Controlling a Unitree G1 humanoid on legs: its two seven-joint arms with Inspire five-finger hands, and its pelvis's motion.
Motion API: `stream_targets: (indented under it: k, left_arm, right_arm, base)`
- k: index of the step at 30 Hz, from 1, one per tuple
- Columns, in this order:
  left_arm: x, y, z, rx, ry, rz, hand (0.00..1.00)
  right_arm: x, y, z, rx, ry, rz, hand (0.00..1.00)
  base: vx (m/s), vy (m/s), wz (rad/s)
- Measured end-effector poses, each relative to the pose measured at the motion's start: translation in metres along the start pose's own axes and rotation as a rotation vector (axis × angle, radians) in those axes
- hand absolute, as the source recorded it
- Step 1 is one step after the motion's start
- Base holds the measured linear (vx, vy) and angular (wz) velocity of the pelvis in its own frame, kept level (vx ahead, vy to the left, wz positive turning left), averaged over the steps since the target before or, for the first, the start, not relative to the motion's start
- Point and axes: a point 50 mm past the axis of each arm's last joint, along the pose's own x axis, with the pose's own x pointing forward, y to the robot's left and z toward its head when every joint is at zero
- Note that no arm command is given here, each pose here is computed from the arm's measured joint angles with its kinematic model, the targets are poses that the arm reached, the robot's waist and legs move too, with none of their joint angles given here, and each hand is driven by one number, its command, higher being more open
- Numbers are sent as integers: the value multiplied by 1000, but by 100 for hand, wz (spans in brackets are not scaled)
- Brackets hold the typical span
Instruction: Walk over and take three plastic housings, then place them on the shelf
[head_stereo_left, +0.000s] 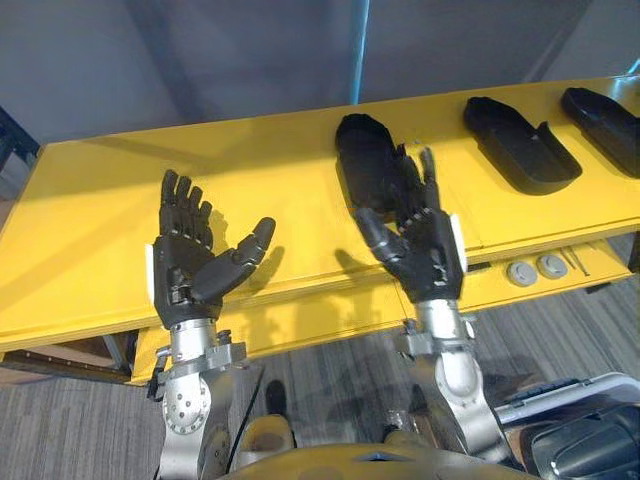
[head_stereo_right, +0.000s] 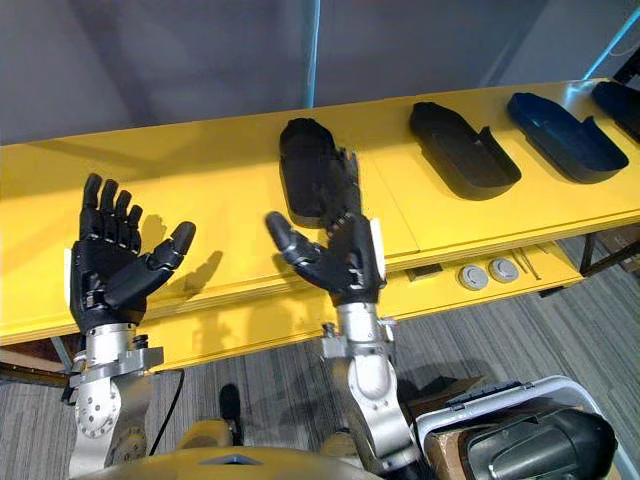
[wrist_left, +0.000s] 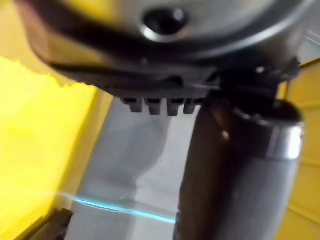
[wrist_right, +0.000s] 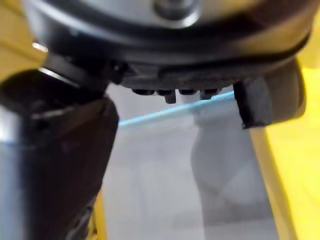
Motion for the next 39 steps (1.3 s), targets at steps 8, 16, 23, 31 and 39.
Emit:
stream_targets:
  k: [8, 16, 23, 31, 39]
  left_arm:
    - [-3, 2, 7, -39, -40, -20, 100]
    - [2, -26, 12, -136, -126, -148, 100]
    - [-1, -89, 6, -307, -87, -460, 100]
    - [-4, -93, -6, -196, -28, -439, 100]
    - [-9, -84, 1, -311, -22, -466, 100]
  right_arm:
    - [-28, -43, 3, -159, 69, -257, 100]
    - [-67, -100, 17, -358, 122, -689, 100]
    - [-97, -107, 19, -397, 201, -748, 100]
    - [-64, -71, -6, -190, 183, -405, 100]
    - [-43, -47, -15, -98, 151, -373, 100]
  base:
    - [16, 0, -26]
    - [28, 19, -52]
    - [14, 20, -86]
    - [-14, -21, -93]
    - [-80, 54, -13]
